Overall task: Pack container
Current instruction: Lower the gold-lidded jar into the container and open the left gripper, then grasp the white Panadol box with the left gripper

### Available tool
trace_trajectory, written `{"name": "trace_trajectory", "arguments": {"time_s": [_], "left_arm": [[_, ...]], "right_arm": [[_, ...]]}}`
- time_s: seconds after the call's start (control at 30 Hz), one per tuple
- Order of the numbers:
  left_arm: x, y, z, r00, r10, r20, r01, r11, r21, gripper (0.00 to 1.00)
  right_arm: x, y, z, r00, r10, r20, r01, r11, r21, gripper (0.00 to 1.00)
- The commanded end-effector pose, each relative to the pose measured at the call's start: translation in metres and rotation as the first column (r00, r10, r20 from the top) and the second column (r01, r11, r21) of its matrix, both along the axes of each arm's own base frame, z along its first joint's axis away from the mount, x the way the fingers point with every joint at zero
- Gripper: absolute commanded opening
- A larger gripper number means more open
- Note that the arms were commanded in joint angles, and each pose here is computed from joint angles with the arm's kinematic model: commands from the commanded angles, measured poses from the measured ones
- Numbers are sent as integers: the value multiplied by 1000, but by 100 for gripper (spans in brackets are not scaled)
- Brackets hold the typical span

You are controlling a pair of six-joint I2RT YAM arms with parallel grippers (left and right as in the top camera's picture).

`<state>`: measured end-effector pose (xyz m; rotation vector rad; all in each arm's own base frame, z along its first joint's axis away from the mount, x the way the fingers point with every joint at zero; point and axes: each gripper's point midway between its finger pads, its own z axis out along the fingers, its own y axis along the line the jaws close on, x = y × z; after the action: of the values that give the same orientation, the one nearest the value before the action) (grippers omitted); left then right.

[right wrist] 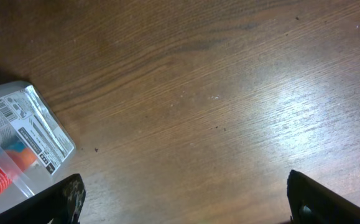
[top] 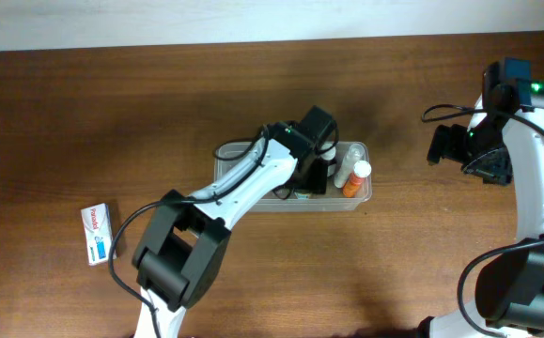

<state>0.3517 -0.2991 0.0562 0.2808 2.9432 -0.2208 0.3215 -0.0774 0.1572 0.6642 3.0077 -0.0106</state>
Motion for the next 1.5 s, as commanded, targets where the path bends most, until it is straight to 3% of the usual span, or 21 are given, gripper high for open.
{"name": "trace_trajectory", "arguments": {"time_s": [0.0, 0.1, 0.23, 0.3, 0.5, 0.7, 0.83, 0.97, 1.23, 1.47], "left_arm": [[39, 20, 96, 966, -33, 258, 36, 999, -9, 86], [51, 76, 146, 940, 77, 332, -83, 997, 4, 92], [47, 165, 174, 915, 263, 306, -280, 960, 13, 99], [30, 243, 176, 870, 436, 230, -460, 886, 61, 99], [-13, 360, 158, 739, 668, 91, -672, 718, 180, 99], [-42, 403, 111, 681, 732, -4, -708, 659, 253, 99], [-53, 412, 64, 683, 726, -78, -699, 681, 219, 99], [-75, 425, 18, 633, 765, -120, -734, 642, 224, 99], [-87, 422, -31, 680, 721, -132, -702, 692, 168, 99], [-77, 427, -44, 716, 696, -62, -683, 716, 146, 99]], "right_arm": [[-2, -1, -3, 1000, 3, -12, -3, 1000, -2, 96], [-2, -1, -3, 1000, 4, -12, -4, 1000, -2, 96], [-2, -1, -3, 1000, 7, -12, -7, 1000, -2, 96], [-2, -1, -3, 1000, 7, -11, -7, 1000, -3, 96], [-2, -1, -3, 1000, 7, -11, -7, 1000, -3, 96], [-2, -1, -3, 1000, 7, -11, -7, 1000, -3, 96], [-1, -1, -3, 1000, 7, -8, -7, 1000, -3, 96], [-1, -1, -3, 1000, 7, -8, -7, 1000, -3, 96], [-1, -1, -3, 1000, 7, -9, -7, 1000, -3, 96], [-1, -1, -3, 1000, 7, -9, -7, 1000, -3, 96]]}}
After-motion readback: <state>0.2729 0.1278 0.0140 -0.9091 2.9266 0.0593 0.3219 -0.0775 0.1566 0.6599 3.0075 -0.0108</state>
